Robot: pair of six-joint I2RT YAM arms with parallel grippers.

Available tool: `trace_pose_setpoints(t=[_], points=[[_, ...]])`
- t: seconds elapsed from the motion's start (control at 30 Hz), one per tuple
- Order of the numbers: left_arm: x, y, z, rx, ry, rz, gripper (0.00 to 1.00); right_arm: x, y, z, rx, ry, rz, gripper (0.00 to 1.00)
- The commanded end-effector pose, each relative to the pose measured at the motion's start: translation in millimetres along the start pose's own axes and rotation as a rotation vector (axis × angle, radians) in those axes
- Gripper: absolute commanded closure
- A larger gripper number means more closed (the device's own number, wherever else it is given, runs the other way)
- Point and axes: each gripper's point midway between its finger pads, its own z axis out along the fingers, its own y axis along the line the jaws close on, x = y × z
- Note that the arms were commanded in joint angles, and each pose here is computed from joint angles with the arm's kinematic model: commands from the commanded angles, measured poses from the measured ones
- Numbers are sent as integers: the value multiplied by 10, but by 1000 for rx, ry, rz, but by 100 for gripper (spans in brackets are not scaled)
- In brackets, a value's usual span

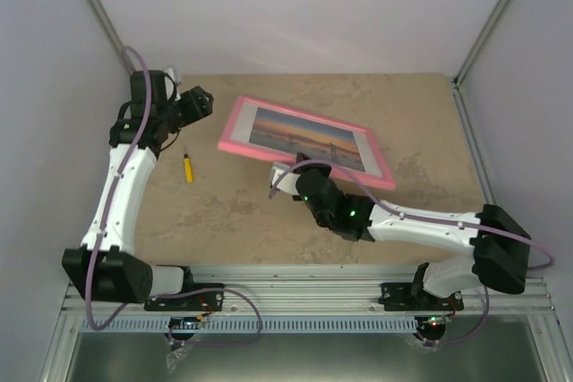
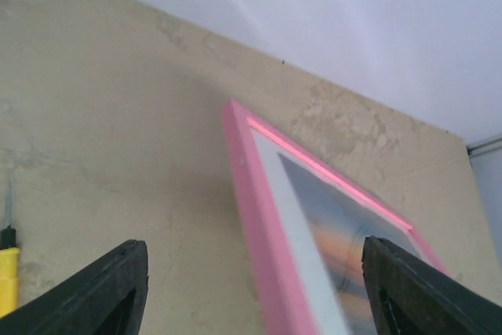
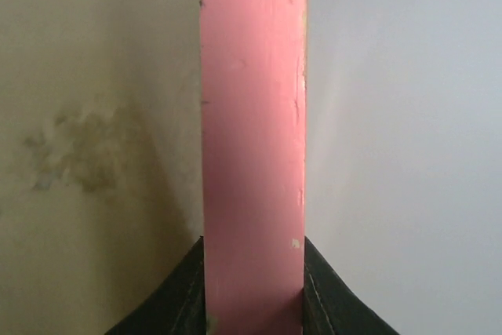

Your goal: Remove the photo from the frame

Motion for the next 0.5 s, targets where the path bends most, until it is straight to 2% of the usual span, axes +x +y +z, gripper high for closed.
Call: trace_pose_setpoints(t=[0.0,0.13,0.27,0.47], points=[[-129,38,-248,-12,-143,-40,20,-256,-866,-232,75,-99,306,100],[-218,42,-521,-19,-266,-29,11,-285,-1107,-273,35,-119,407,100],[-230,26,-681,-5,-335,-13,1,-328,-1386,-304,-3,-151,540,100],[-107,-16,-679,50,-329,-1,0,-395,-1840,-365,-43,-231,800,99]])
